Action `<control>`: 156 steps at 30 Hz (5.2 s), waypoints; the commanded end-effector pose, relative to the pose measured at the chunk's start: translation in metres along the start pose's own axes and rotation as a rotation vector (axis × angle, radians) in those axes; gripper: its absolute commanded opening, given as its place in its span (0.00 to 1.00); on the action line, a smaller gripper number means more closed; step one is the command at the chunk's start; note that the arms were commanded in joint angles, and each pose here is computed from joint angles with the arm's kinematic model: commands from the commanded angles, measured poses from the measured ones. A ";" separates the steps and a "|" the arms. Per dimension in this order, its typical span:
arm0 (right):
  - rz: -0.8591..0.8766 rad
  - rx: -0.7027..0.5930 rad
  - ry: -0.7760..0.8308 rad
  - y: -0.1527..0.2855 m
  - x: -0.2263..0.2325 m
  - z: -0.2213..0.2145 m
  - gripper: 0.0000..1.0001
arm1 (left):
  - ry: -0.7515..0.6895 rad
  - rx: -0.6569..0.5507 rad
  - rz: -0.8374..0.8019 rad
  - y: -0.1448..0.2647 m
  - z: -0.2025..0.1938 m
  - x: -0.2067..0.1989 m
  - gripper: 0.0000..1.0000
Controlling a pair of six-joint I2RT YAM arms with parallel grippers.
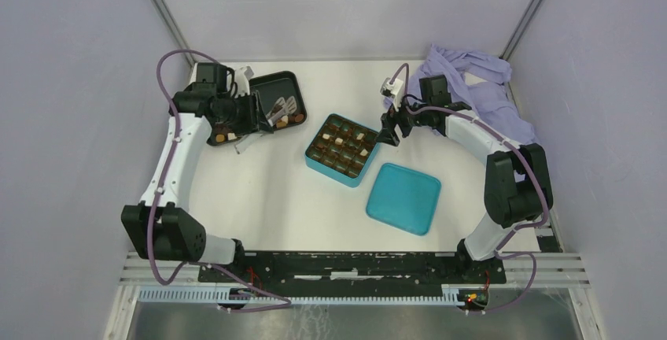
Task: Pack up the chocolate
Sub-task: Place the fake chocolate in the packing box, then pick up the fake chocolate from the plate.
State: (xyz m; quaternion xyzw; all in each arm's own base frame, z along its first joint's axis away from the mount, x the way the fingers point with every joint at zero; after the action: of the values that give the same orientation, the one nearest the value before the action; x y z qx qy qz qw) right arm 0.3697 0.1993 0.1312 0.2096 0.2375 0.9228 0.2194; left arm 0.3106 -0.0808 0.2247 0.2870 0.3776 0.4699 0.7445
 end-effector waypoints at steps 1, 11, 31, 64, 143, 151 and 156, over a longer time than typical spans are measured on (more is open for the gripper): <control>-0.013 -0.042 0.035 0.009 0.000 0.011 0.81 | 0.011 -0.035 -0.172 0.011 -0.010 -0.046 0.12; -0.047 -0.026 0.032 0.012 -0.006 0.000 0.81 | -0.034 0.063 -0.197 -0.009 -0.044 -0.107 0.12; -0.099 -0.031 -0.009 0.022 -0.020 -0.014 0.81 | -0.176 0.179 -0.117 -0.051 -0.057 -0.164 0.16; -0.090 -0.049 -0.011 0.025 -0.018 -0.010 0.81 | -0.224 0.128 -0.036 -0.051 -0.043 -0.163 0.44; -0.060 -0.059 -0.038 0.028 -0.013 -0.016 0.81 | 0.183 0.040 0.470 -0.050 0.019 0.171 0.47; -0.062 -0.057 -0.037 0.027 -0.013 -0.017 0.81 | 0.201 0.074 0.443 -0.061 0.013 0.173 0.46; -0.061 -0.057 -0.038 0.027 -0.014 -0.016 0.81 | 0.206 0.087 0.429 -0.064 0.009 0.173 0.40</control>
State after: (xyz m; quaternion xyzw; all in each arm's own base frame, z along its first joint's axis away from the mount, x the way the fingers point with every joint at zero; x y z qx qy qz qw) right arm 0.3603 0.1635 0.1230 0.2237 0.2240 0.9123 0.2598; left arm 0.3825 0.0486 0.1169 0.3479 0.4288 0.6319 0.5439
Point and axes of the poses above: each gripper's point midway between its finger pads, its own y axis back along the fingers, its own x axis along the line the jaws close on, z = x × y, the point moved 1 cm from there along y, back along the fingers, and after that the axes turned 11 degrees about -y, right-handed, at the moved point
